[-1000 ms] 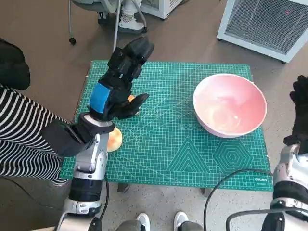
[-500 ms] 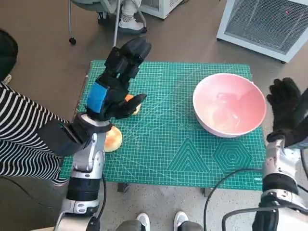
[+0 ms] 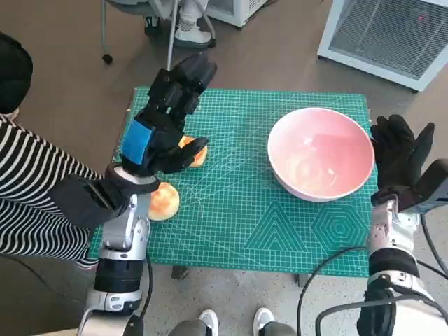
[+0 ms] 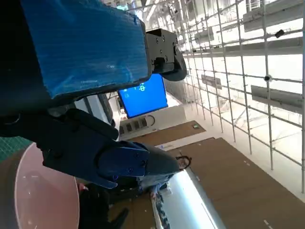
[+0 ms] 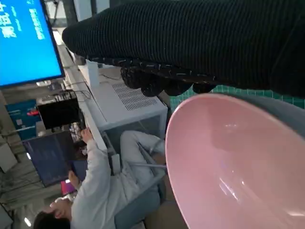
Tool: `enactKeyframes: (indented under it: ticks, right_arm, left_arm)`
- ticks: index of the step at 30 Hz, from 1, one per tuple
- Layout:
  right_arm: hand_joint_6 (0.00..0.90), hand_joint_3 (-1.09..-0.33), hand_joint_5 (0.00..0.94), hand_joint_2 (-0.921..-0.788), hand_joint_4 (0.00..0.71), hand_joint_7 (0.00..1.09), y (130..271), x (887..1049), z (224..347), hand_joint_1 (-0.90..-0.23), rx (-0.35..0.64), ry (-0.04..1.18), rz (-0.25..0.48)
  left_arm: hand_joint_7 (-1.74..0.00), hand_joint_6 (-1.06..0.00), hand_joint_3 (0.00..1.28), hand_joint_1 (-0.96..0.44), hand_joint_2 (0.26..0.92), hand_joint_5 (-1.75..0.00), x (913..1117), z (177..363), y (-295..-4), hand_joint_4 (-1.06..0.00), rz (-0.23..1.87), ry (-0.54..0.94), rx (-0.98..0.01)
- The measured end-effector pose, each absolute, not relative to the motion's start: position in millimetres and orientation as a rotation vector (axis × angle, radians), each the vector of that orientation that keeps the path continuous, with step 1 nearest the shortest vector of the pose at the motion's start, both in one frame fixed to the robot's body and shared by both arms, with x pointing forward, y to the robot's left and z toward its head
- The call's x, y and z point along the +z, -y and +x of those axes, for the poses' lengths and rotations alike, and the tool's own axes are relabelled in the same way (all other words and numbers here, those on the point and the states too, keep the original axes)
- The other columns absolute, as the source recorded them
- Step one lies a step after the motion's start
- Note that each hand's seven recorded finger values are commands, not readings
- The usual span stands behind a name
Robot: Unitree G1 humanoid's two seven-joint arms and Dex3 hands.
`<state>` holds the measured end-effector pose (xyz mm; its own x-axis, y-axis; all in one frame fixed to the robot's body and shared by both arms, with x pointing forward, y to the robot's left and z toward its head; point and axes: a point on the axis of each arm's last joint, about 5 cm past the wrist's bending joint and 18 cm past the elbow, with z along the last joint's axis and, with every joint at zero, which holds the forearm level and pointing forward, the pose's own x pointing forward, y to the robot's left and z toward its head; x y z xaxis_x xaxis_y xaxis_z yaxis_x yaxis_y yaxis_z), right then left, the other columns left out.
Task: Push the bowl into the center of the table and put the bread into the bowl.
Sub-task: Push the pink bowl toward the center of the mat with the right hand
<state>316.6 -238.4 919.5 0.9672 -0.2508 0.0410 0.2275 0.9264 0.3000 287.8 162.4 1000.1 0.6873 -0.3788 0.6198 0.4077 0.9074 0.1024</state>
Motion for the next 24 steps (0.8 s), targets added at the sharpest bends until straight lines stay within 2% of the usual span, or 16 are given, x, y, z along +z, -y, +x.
enactKeyframes:
  ticks: [12,24]
  right_arm:
    - [0.102,-0.863,0.006,-0.921,0.130,0.32,196.3,923.3,331.6,-0.700,-0.146,0.029,0.468]
    - [0.101,-0.867,0.000,-0.921,0.113,0.30,169.7,933.2,340.8,-0.694,-0.080,0.034,0.578]
  left_arm:
    - [-0.56,0.00,0.23,-0.62,0.921,-0.11,994.6,284.1,-172.4,-0.10,-0.025,0.681,-0.410]
    - [-0.52,-0.02,0.27,-0.64,0.921,-0.05,989.3,279.9,-179.1,-0.13,-0.008,0.687,-0.376]
